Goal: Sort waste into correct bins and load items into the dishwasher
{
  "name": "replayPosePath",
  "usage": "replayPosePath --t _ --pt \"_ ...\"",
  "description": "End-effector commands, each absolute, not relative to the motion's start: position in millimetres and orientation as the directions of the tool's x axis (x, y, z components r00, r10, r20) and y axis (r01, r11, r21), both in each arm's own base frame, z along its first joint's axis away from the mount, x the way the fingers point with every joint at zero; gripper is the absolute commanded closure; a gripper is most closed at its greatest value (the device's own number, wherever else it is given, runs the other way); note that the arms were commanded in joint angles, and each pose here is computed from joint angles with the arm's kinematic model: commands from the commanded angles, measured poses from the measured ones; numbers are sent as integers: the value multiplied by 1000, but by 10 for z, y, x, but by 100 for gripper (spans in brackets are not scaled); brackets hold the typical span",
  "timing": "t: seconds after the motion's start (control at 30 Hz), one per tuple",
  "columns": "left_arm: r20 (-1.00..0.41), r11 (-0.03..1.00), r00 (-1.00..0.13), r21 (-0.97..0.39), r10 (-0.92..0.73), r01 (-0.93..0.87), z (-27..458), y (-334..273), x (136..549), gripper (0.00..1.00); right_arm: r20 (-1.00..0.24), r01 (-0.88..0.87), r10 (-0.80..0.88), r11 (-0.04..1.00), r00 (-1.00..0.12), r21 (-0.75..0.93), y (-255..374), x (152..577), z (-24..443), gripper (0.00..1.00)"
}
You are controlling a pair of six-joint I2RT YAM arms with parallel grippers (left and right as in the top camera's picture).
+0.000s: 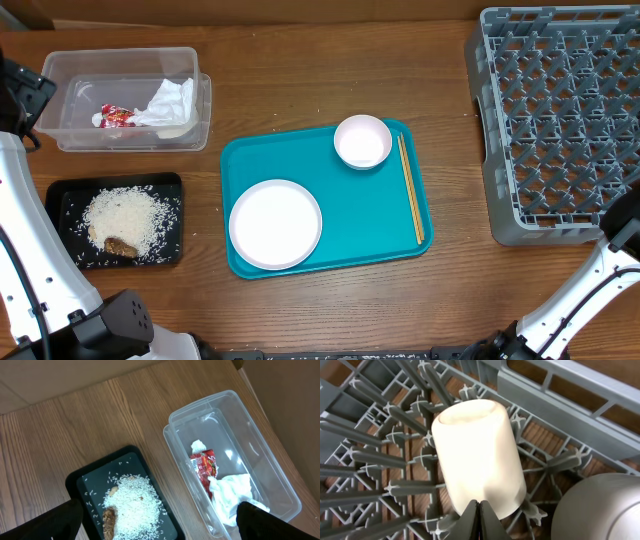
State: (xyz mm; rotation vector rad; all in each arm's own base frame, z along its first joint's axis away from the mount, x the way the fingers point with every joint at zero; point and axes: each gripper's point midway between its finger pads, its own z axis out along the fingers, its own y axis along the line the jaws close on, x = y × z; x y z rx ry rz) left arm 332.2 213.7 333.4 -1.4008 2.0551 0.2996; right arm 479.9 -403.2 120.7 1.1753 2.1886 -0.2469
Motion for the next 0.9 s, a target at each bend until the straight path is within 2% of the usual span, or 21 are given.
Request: replayPosePath --t 0.0,0.13,0.2,0.33,0.53,0.87 --pt "-611 393 -222 -161 -760 -905 3340 2154 3322 0 -668 790 652 594 -359 155 -4096 4845 1553 96" --pt "-611 393 -221 -160 -760 -906 3341 2155 3321 0 -745 775 598 606 -294 180 -4189 4955 1875 96" --pt "-611 393 -221 -160 -760 -906 3341 2155 3321 0 -785 766 566 613 -253 194 -4265 5028 1999 93" --pt "-611 393 -222 -160 -760 -905 3340 2154 3321 0 -834 756 517 621 -193 209 -4384 5157 2091 93" --pt "-611 393 -222 -160 -760 -906 3340 2155 3321 0 -845 807 504 567 -179 167 -4608 5155 1744 96" --pt "-611 393 -222 -161 -760 -905 3340 2154 3322 0 -803 814 549 562 -231 150 -4586 5123 1392 96"
